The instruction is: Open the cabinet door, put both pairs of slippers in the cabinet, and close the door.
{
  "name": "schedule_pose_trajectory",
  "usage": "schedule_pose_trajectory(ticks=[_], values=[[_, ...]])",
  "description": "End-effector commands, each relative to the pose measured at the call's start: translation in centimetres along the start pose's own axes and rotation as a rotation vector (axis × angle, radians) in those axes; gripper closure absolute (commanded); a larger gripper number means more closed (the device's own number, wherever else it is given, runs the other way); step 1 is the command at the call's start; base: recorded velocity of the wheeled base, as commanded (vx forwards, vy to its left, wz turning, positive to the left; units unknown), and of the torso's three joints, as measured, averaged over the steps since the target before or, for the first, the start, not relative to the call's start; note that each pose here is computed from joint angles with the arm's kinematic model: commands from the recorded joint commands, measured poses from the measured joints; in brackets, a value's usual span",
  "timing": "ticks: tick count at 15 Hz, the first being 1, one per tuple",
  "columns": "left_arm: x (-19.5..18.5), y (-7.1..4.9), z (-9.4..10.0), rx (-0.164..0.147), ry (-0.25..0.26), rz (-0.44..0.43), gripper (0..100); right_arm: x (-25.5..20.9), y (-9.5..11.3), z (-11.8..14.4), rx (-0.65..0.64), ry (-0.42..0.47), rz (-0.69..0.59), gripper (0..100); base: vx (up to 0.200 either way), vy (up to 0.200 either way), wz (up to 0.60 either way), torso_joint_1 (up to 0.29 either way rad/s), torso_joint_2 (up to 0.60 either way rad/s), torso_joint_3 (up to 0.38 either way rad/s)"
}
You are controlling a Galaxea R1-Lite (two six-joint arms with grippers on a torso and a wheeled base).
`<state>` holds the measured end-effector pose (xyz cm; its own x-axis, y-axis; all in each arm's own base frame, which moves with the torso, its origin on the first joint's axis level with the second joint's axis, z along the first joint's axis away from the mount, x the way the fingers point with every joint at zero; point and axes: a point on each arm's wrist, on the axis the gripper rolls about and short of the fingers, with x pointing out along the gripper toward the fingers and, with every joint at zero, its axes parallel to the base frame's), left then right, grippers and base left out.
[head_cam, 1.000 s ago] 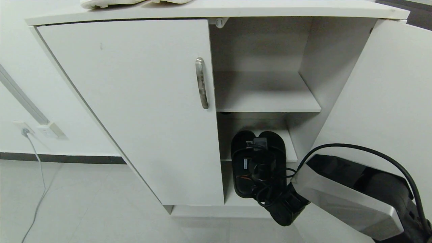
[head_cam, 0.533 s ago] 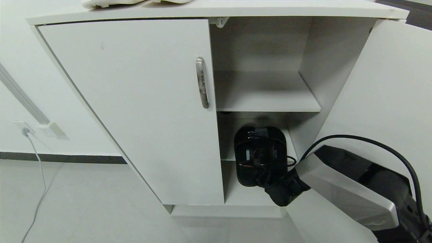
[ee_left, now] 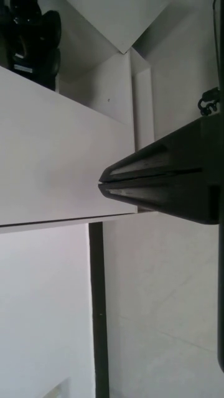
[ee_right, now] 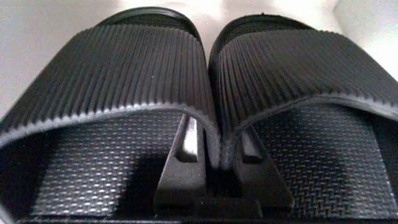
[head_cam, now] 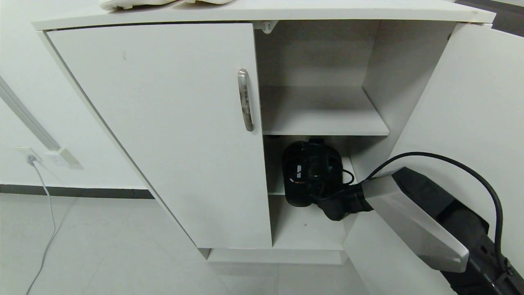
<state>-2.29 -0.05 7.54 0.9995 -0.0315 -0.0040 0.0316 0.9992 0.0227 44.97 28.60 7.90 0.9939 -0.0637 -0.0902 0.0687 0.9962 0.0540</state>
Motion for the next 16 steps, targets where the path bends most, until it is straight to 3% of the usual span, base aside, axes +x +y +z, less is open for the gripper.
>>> schedule_pose_trajectory(ticks=[1, 11, 12, 16], values=[[0.01, 0.0, -0.01, 0.0, 0.002, 0.001, 100, 1.54, -0.09, -0.97, 0.009, -0.016, -0.014, 100, 0.0, 0.0, 0.0, 0.0, 0.0, 0.0], [0.01, 0.0, -0.01, 0.0, 0.002, -0.001, 100, 1.88, -0.28, -1.13, -0.005, -0.011, -0.021, 100, 0.0, 0.0, 0.0, 0.0, 0.0, 0.0], [0.01, 0.0, -0.01, 0.0, 0.002, 0.001, 100, 1.87, -0.29, -1.17, -0.006, -0.01, -0.021, 0, 0.0, 0.0, 0.0, 0.0, 0.0, 0.0], [0.01, 0.0, -0.01, -0.001, 0.002, 0.001, 100, 0.95, -0.65, -0.98, -0.025, 0.018, -0.024, 0, 0.0, 0.0, 0.0, 0.0, 0.0, 0.0]])
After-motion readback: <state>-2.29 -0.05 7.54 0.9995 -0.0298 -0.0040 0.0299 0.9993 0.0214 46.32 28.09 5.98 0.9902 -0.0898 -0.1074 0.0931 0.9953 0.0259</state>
